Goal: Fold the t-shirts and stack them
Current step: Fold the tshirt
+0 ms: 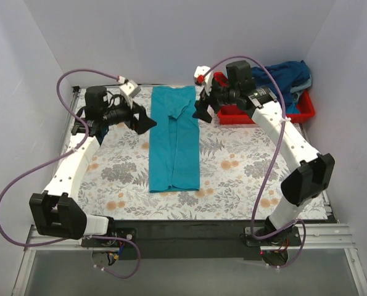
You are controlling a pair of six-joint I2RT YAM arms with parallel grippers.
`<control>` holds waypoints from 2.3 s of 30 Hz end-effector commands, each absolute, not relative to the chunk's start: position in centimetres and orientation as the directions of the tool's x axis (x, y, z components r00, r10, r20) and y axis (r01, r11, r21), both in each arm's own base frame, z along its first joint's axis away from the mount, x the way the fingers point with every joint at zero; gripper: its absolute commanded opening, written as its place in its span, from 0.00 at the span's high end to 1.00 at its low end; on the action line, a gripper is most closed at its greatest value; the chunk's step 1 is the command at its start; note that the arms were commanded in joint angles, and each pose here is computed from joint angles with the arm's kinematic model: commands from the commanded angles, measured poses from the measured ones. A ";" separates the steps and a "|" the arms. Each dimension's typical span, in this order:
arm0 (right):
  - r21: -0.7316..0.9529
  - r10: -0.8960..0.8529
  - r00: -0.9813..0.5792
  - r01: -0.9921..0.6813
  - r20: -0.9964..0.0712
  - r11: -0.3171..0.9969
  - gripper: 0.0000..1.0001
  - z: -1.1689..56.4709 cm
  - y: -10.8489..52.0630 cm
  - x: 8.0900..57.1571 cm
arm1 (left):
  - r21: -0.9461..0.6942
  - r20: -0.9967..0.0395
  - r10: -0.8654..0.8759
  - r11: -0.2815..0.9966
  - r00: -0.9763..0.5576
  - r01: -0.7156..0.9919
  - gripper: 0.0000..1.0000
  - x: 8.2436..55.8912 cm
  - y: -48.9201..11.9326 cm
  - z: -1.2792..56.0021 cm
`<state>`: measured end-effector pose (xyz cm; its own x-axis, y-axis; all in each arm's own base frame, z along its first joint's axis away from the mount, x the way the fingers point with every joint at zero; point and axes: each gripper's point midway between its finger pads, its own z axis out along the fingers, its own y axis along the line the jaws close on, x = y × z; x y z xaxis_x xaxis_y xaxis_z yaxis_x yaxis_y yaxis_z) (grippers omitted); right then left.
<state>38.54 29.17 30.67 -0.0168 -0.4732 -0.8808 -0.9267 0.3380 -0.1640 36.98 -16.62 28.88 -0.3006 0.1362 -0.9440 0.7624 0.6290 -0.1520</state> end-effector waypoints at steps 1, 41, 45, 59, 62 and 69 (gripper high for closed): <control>-0.132 -0.488 0.063 -0.985 -0.871 0.108 0.02 26.2 29.7 34.2 | -0.067 -0.909 0.352 0.406 -0.223 0.911 0.15 31.8 -16.8 22.5; -0.030 -0.811 0.278 -0.951 -0.514 -0.308 0.67 1.4 28.1 17.9 | 0.113 -0.693 0.719 0.053 0.041 0.992 0.76 18.9 -15.6 1.9; -0.037 -0.812 0.298 -0.945 -0.502 -0.324 0.71 1.7 27.5 17.6 | 0.108 -0.669 0.741 0.020 0.058 0.994 0.84 18.0 -14.9 1.4; -0.072 -0.741 0.319 -0.936 -0.591 -0.345 0.48 6.4 29.3 17.1 | 0.159 -0.752 0.647 -0.008 0.126 0.987 0.58 17.9 -16.8 5.9; -0.094 -0.726 0.352 -0.924 -0.590 -0.371 0.47 6.6 29.1 16.7 | 0.172 -0.757 0.637 -0.015 0.142 0.985 0.57 18.0 -16.9 6.5; -0.092 -0.746 0.377 -0.914 -0.549 -0.395 0.48 4.2 28.8 16.9 | 0.144 -0.732 0.670 -0.024 0.123 0.989 0.58 18.0 -16.5 4.4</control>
<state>16.98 28.68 4.96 0.3533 -0.7510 -0.5578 -0.9252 -0.3688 -0.0893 17.97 -16.17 4.57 0.1026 0.6758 -0.7299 0.9902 0.0009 0.1400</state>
